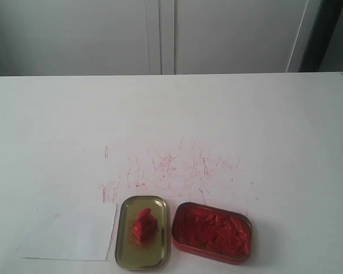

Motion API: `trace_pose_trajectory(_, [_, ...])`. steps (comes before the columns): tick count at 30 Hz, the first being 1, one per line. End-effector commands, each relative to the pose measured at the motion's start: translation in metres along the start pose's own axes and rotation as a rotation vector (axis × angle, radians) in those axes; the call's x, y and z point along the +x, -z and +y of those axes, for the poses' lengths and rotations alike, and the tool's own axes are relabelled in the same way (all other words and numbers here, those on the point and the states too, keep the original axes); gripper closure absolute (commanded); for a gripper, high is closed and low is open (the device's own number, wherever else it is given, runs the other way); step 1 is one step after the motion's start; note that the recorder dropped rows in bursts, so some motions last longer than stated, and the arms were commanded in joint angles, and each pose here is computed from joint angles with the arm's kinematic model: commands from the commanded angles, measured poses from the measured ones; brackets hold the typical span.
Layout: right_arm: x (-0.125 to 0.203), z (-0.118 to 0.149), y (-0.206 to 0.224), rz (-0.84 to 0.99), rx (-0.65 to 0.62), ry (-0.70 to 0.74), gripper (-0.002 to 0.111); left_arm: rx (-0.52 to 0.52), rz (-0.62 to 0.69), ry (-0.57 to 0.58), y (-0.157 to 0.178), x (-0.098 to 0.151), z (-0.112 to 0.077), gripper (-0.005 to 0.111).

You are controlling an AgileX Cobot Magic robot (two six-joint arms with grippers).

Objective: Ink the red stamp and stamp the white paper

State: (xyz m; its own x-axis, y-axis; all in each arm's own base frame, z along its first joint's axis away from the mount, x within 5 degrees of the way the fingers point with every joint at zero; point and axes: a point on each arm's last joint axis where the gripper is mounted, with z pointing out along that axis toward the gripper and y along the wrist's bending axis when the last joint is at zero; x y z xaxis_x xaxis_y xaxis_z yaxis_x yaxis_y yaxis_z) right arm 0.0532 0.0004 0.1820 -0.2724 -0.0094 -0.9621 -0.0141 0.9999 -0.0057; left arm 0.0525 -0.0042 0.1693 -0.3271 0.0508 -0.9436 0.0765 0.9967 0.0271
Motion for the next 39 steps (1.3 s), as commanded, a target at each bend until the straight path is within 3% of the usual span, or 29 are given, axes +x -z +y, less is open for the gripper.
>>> trace_pose_trajectory(1, [0.0,0.0,0.0,-0.014,-0.001,0.0,0.108,-0.002,-0.005,0.006,0.0,0.0,0.0,0.107])
trace_pose_trajectory(25, [0.0,0.0,0.0,-0.014,-0.001,0.0,0.108,-0.003,-0.01,0.006,0.0,0.0,0.0,0.107])
trace_pose_trajectory(39, [0.0,0.0,0.0,-0.014,-0.001,0.0,0.108,-0.043,-0.491,0.006,0.011,-0.042,0.004,0.107])
